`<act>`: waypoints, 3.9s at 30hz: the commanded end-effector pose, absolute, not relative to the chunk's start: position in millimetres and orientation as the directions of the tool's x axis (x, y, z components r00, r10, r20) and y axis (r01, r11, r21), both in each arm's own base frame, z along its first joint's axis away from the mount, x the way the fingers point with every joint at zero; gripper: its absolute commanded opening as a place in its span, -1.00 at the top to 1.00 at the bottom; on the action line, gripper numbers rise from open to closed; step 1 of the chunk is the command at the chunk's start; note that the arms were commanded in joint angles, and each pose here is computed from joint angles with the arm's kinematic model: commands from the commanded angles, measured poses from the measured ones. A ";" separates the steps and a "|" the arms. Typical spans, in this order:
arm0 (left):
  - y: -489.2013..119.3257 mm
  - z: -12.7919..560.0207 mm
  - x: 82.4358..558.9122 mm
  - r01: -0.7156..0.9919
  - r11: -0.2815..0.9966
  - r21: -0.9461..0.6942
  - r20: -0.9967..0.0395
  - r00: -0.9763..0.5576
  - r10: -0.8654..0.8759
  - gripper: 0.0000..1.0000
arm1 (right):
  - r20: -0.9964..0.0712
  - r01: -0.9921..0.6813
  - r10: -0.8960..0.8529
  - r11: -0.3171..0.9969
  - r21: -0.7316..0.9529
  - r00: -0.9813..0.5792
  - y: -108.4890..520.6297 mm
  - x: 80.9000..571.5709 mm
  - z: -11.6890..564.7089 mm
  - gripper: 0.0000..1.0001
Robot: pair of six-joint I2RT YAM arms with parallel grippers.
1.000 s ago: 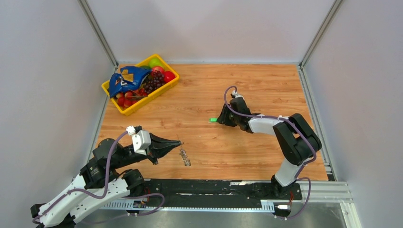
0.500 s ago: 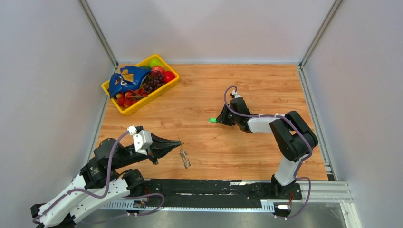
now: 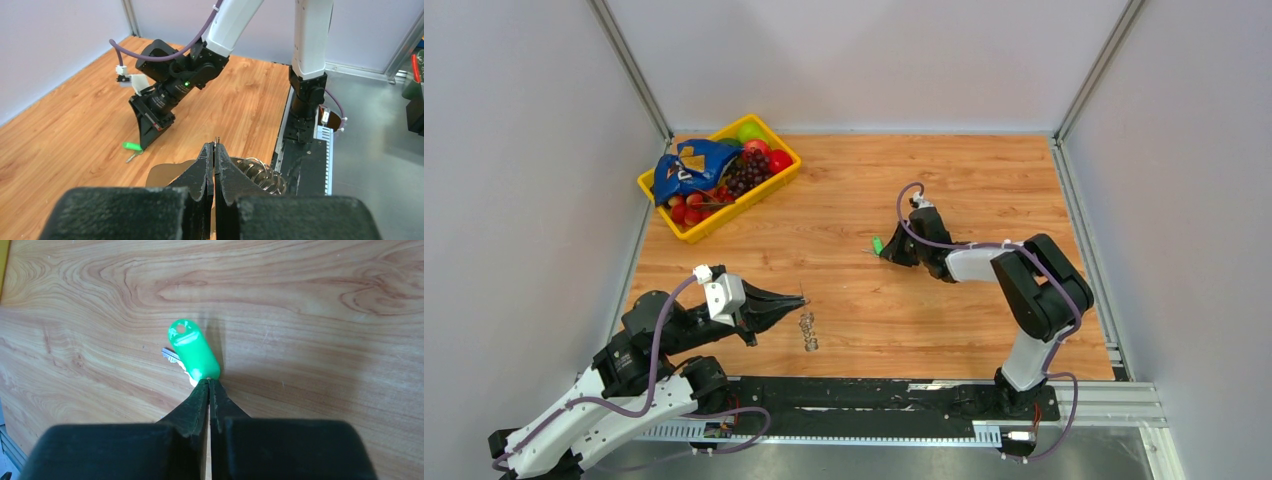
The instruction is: Put the keys on the keyring
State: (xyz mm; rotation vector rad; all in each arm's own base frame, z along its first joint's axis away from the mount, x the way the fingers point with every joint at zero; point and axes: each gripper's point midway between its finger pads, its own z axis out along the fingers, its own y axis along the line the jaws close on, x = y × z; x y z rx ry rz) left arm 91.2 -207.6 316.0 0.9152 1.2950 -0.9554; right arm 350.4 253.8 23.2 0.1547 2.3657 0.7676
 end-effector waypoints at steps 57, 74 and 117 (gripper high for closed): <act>-224.4 326.8 60.8 0.988 0.140 0.069 -0.994 0.079 -0.068 0.99 | -0.956 -0.983 -0.284 -0.141 0.119 -0.075 351.8 70.7 335.9 1.00; -218.7 334.4 81.1 0.963 0.270 0.016 -0.992 0.050 -0.120 0.99 | -0.977 -0.990 -0.164 -0.016 0.142 -0.138 367.7 76.8 362.2 1.00; -200.9 346.4 91.2 0.927 0.374 0.021 -0.976 0.100 -0.194 0.99 | -0.969 -0.973 -0.116 0.105 0.205 -0.217 388.4 101.7 359.5 1.00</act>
